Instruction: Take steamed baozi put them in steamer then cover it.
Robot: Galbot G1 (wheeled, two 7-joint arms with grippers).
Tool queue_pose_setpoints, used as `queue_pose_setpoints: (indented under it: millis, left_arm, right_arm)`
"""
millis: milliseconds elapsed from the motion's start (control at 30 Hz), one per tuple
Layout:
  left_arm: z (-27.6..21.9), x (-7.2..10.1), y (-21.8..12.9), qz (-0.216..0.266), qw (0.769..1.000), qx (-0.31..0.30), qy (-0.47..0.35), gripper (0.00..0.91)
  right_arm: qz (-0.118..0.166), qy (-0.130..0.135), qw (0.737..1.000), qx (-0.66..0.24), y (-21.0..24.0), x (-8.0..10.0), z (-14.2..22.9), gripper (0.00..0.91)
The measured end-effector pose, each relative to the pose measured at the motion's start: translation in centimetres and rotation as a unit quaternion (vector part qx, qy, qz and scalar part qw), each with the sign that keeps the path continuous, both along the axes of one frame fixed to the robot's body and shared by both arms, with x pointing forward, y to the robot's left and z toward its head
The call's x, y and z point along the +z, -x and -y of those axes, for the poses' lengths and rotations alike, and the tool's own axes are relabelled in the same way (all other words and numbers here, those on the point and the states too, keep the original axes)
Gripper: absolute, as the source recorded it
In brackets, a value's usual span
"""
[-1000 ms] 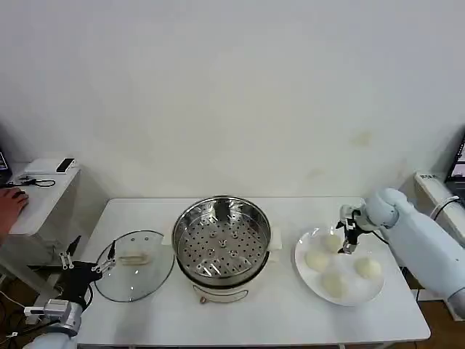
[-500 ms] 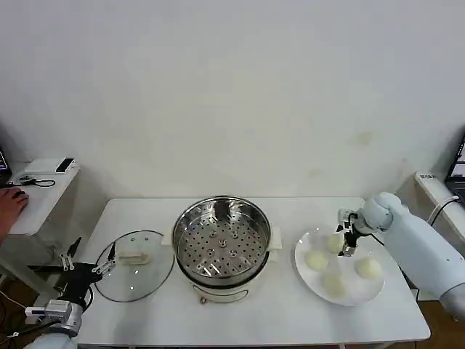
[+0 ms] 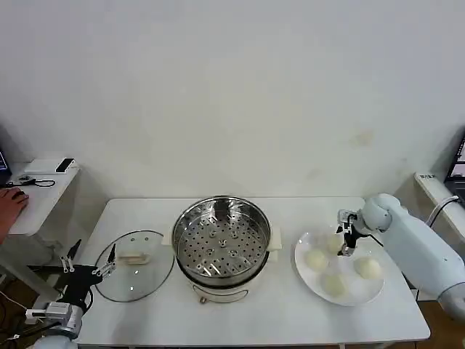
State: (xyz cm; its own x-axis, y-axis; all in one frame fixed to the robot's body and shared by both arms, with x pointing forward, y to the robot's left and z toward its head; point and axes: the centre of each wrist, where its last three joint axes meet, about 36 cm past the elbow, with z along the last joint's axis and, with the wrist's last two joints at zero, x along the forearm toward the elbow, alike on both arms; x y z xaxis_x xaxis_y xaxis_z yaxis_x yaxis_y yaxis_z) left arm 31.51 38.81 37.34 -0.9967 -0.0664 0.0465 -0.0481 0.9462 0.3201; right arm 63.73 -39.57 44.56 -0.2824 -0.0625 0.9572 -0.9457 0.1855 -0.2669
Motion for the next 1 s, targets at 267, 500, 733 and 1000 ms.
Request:
queue_pose_setpoints:
  millis: [267,500,733,1000]
  left_arm:
    - [0.0,0.0,0.0,0.000,1.000,0.000,-0.001,0.907]
    - [0.1,-0.2,0.0,-0.002,1.000,-0.002,0.000,0.907]
    - [0.2,0.0,-0.2,0.001,1.000,-0.006,-0.002,0.907]
    - [0.2,0.5,-0.1,0.005,1.000,-0.010,-0.005,0.907]
  right_arm:
    - [0.001,-0.001,1.000,-0.003,0.0,0.1,0.2,0.645]
    - [0.005,-0.004,1.000,-0.008,-0.1,0.7,0.6,0.645]
    - [0.016,-0.013,1.000,-0.010,-0.4,2.9,0.8,0.645]
    - [0.039,-0.038,0.998,0.010,-1.5,7.7,-1.2,0.645]
